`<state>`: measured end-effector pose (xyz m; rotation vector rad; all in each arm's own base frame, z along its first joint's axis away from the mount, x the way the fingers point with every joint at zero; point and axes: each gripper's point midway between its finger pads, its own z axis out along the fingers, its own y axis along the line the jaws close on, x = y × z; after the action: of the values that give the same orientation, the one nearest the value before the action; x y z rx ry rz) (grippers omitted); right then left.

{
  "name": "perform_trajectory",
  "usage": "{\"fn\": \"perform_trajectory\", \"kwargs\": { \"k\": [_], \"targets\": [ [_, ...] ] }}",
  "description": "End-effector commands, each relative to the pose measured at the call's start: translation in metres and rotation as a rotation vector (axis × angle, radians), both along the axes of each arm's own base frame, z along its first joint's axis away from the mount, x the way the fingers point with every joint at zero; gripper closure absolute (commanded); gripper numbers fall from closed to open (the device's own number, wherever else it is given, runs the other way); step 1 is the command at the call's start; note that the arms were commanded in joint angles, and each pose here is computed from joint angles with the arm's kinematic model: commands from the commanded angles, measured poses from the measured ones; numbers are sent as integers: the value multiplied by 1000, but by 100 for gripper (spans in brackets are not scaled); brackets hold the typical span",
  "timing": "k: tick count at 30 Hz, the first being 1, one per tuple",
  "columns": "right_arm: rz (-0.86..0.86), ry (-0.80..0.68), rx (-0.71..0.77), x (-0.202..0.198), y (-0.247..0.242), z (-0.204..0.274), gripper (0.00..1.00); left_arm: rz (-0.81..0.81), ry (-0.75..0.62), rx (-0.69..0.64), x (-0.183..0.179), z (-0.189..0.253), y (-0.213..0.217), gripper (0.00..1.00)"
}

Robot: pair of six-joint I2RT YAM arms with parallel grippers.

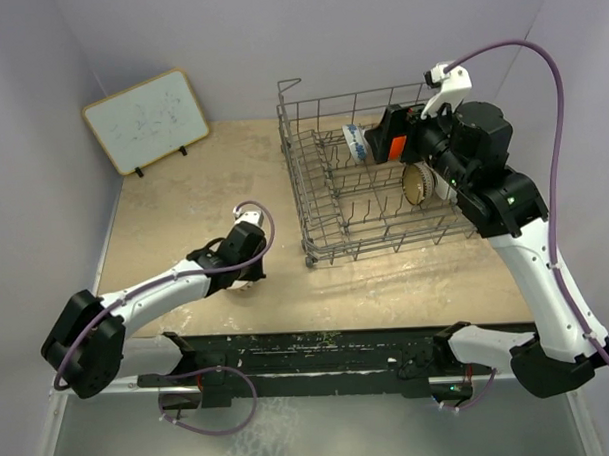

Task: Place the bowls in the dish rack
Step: Pick up the bowl from the center of the board.

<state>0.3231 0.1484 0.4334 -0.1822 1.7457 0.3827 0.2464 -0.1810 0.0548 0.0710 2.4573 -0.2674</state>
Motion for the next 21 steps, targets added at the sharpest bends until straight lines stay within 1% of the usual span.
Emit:
{"fn": "perform_trajectory", "kwargs": {
  "k": [1,3,7,11,17,21],
  "targets": [
    [-3,-45,42,-7,-2,19,0,11,-34,-70,-6,44,-1,100],
    [-2,-46,47,-8,-2,21,0,4,-81,-133,-6,79,-6,100],
    [14,-53,66,-12,0,29,0,-30,-248,-336,-3,176,-21,100],
    [13,-59,90,-16,-1,40,0,-83,-412,-531,-2,263,-36,100],
    [-11,-78,115,-24,-9,67,0,-266,-583,-851,-1,377,-84,100],
    [-65,-125,158,-34,-23,92,0,-403,-631,-1001,3,435,-120,100]
  ]
}}
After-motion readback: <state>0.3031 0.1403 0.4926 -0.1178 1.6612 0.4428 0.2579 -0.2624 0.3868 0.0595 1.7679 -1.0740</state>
